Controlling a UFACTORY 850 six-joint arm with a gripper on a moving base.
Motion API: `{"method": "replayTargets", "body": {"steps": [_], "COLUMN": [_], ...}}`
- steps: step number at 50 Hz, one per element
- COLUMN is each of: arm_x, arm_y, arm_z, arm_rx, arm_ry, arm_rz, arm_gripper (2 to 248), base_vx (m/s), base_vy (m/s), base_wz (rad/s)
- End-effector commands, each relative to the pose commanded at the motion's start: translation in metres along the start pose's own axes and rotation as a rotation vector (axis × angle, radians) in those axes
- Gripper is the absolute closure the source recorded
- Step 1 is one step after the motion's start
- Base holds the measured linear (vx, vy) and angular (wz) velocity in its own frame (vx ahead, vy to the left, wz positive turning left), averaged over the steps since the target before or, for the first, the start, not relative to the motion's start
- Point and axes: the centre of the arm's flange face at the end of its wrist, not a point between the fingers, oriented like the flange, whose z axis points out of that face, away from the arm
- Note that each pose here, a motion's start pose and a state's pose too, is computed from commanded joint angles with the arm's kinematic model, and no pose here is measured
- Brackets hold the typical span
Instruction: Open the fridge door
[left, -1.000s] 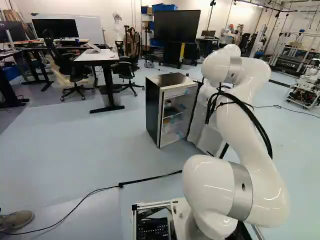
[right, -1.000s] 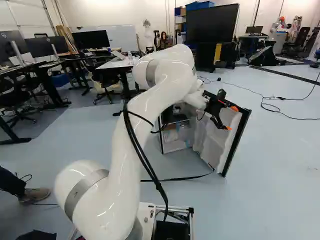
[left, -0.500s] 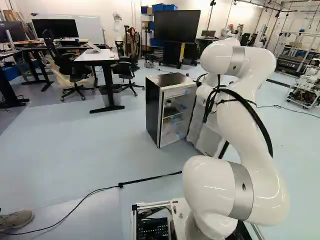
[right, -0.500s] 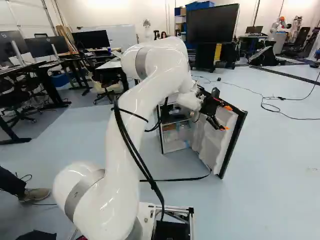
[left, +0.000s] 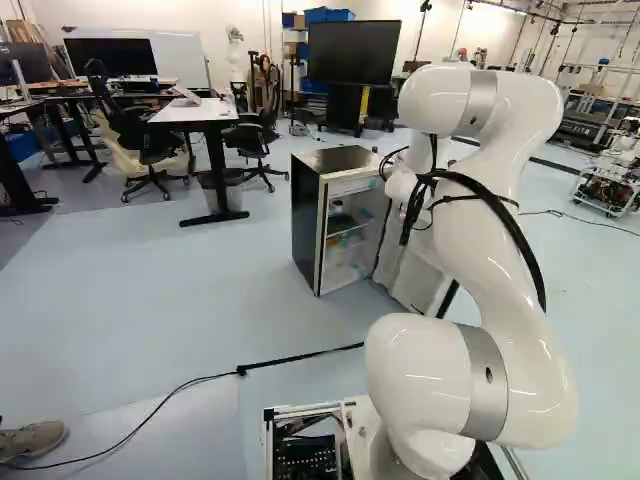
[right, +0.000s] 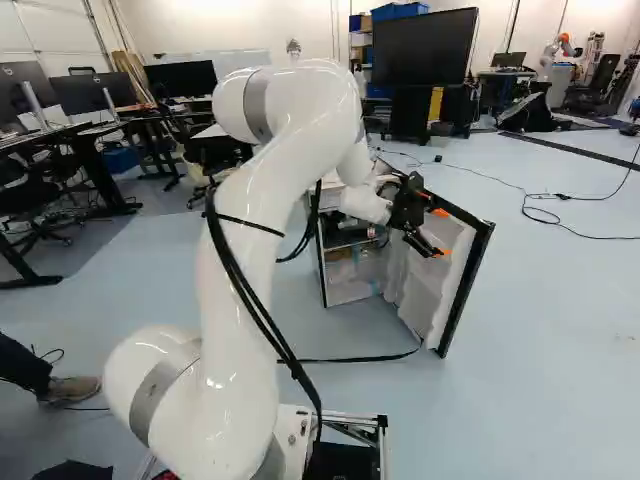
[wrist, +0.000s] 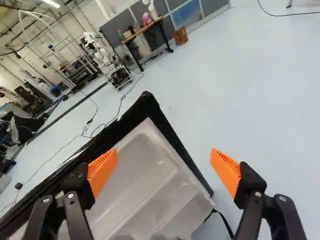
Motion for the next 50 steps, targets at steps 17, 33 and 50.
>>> {"method": "replayTargets", "body": {"steps": [17,33,50], "arm_x": [0.001,0.002,0.001], "arm_y": [0.016,0.03,0.041], "arm_z": [-0.034,-0.066,-0.098], "arm_rx": [0.094,0.198,0.326], "arm_ry": [-0.027,-0.055,-0.083], "arm_rz": [-0.099,-0.193,-0.289], "arm_gripper": [3,3,3], "base_vx": [0.0,0.0,0.0], "base_vy": [0.0,0.0,0.0], "base_wz": [0.0,0.0,0.0]}}
